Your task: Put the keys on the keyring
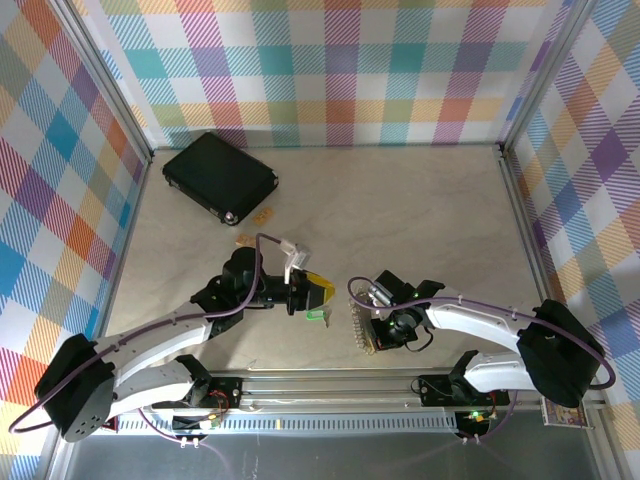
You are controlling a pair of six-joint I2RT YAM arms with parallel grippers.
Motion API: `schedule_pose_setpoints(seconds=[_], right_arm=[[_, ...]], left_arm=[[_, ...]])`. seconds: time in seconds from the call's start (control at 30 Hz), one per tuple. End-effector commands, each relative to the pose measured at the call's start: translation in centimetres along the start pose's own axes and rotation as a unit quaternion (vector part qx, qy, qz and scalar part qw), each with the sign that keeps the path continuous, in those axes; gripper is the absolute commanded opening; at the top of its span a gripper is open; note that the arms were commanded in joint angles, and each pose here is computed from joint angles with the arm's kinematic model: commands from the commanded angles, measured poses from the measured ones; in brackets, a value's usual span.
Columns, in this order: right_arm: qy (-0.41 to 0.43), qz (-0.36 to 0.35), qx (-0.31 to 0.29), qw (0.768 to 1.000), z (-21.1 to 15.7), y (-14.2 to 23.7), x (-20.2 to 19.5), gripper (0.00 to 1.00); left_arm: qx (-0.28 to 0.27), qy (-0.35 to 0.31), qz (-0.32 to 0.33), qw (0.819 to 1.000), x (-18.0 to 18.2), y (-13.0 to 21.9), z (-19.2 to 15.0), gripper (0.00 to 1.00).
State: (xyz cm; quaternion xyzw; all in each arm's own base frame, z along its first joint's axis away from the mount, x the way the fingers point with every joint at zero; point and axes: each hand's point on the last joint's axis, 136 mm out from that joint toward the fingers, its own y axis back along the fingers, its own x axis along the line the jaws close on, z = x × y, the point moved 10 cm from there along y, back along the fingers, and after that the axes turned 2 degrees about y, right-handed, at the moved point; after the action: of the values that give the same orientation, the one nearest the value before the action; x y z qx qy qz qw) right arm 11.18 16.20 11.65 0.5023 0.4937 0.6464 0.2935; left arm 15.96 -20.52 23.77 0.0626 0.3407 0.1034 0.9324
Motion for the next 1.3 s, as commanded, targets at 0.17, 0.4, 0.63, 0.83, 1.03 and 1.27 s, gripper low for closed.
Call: schedule_pose_setpoints(seconds=[0.17, 0.4, 0.63, 0.83, 1.03, 1.27], right_arm=[[0.068, 0.004, -0.057, 0.996, 0.0, 2.4, 1.8, 0.00], [0.188, 0.012, -0.187, 0.964, 0.3, 7.7, 4.1, 0.00], [0.357, 0.045, -0.328, 0.874, -0.9, 14.5, 6.2, 0.00], [0.466, 0.076, -0.376, 0.797, -1.1, 19.7, 9.1, 0.00], [0.498, 0.132, -0.462, 0.722, -0.4, 24.0, 12.0, 0.00], [0.520, 0.191, -0.523, 0.648, 0.0, 27.1, 14.2, 0.00]], left_arm=[[-0.040, -0.049, 0.019, 0.998, -2.0, 2.1, 1.9, 0.23], [-0.036, -0.080, -0.024, 0.996, -4.1, 2.2, 4.1, 0.21], [-0.018, -0.128, -0.067, 0.989, -6.9, 2.8, 6.6, 0.19], [0.002, -0.158, -0.116, 0.981, -9.3, 3.3, 8.6, 0.18], [-0.006, -0.190, -0.133, 0.973, -11.2, 4.3, 9.9, 0.17], [-0.032, -0.224, -0.149, 0.963, -13.2, 5.4, 11.3, 0.14]])
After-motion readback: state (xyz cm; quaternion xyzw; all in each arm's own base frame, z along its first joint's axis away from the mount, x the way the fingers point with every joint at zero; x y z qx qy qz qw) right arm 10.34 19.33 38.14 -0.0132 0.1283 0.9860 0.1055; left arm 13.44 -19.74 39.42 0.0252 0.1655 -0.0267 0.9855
